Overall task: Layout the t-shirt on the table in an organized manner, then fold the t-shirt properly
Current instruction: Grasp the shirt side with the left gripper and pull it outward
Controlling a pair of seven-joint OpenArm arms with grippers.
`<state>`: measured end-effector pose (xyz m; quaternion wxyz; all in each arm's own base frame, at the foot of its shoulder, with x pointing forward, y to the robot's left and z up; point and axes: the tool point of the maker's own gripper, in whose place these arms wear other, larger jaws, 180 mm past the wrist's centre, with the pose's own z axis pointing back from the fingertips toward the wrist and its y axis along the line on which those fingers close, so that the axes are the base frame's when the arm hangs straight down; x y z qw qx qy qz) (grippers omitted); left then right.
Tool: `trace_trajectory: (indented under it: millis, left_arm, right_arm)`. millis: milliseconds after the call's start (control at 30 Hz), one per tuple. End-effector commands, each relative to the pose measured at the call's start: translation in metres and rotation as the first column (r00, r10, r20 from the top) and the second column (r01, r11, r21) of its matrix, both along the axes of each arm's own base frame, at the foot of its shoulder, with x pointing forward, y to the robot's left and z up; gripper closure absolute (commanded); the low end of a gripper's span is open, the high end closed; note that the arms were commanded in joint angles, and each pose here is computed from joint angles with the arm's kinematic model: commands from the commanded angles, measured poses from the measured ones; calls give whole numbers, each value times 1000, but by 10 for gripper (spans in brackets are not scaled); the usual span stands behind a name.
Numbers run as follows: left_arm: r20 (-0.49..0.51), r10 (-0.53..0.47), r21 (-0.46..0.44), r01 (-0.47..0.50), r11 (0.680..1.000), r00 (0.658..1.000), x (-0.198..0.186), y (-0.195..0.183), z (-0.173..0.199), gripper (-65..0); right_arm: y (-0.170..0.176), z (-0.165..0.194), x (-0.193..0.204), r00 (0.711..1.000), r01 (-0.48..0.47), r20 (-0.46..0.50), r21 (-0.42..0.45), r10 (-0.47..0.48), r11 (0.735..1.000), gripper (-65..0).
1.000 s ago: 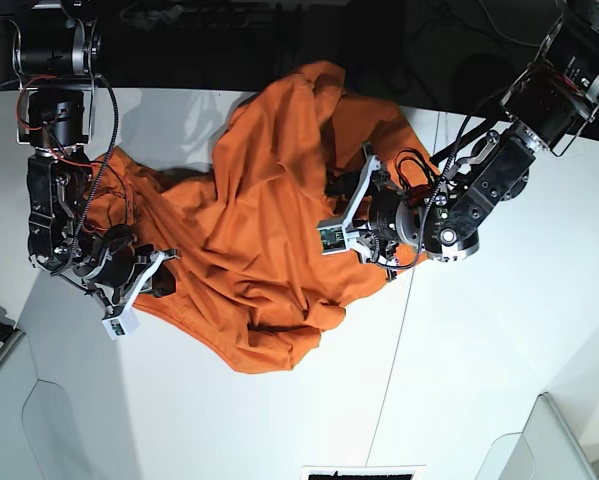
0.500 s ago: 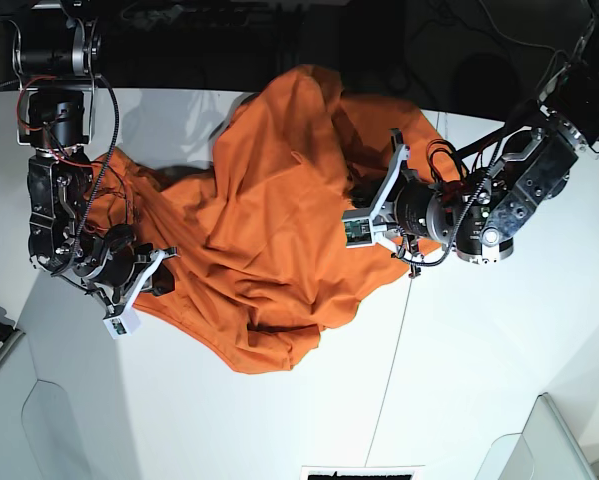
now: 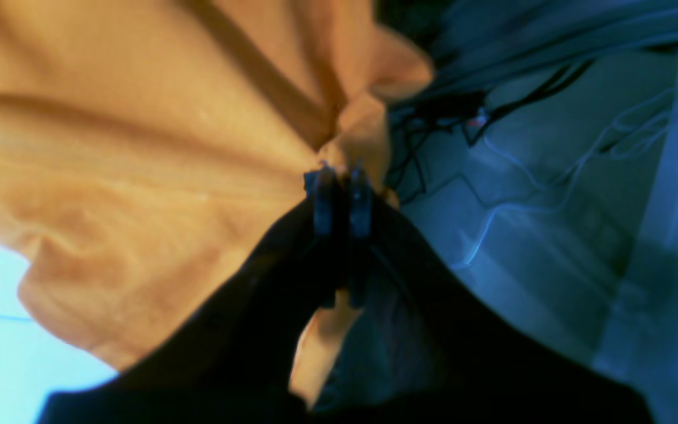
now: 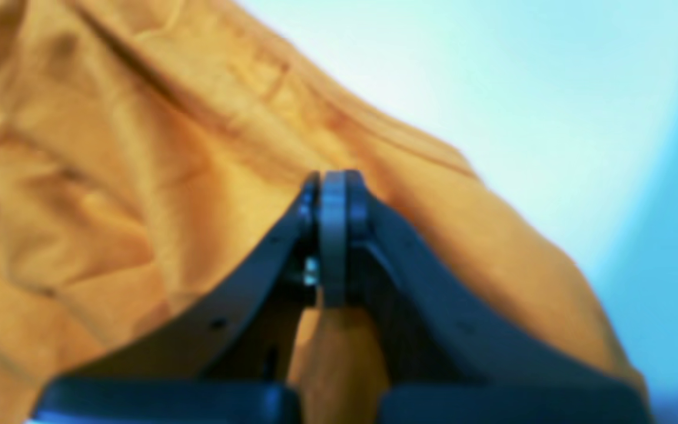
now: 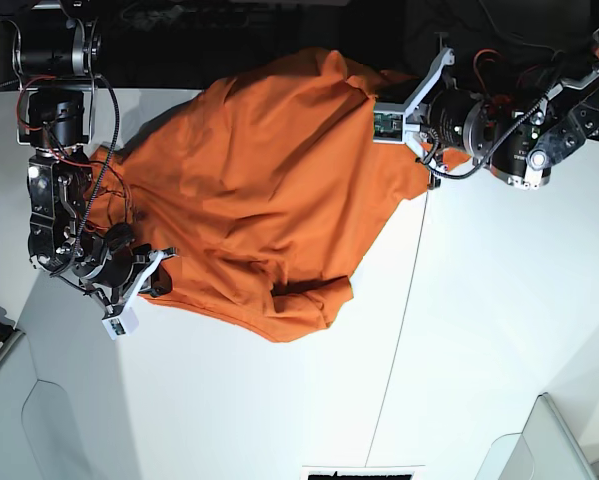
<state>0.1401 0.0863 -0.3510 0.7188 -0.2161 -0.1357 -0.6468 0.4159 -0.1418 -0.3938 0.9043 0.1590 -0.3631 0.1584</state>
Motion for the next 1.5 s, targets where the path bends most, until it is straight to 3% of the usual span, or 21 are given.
trace_trajectory:
  millis: [0,200,333,467,600,700,800,900,1000,1200,1467]
  left_arm:
    - [5,-9,-20,9,1000,1000,-1,-2,6,0]
    - [54,-13,-18,14,1000,998,6,-4,5,0]
    - [90,-14,-29,16,999,996,12,-5,6,0]
    - [89,-13,-29,16,999,996,11,-5,6,0]
    - [85,-10,-26,12,1000,996,12,-4,5,0]
    - [84,-8,-24,10,1000,996,12,-4,4,0]
    - [84,-8,-24,10,1000,996,12,-4,4,0]
    - [84,-8,-23,10,1000,996,12,-3,4,0]
    - [84,-9,-16,11,1000,996,12,-2,4,0]
    - [109,-9,-17,11,1000,994,21,-2,8,0]
    - [242,-1,-62,16,998,970,64,-14,32,0]
  right_arm:
    - [-5,22,17,998,18,67,14,-19,1000,0]
    - [-4,22,17,998,28,60,25,-30,999,0]
    - [10,45,22,995,21,94,145,-34,989,0]
    - [32,76,21,989,-67,144,189,40,980,0]
    - [61,70,13,989,-115,119,219,91,969,0]
    - [85,42,4,987,-156,64,171,147,973,0]
    - [97,9,-5,979,-203,19,72,202,977,0]
    - [92,-22,-11,973,-229,-18,-39,229,973,0]
    - [74,-39,-10,980,-198,-53,-102,193,975,0]
    - [21,-34,13,996,-84,-56,-184,75,979,0]
    - [-25,-24,23,999,-10,-42,-252,-1,968,0]
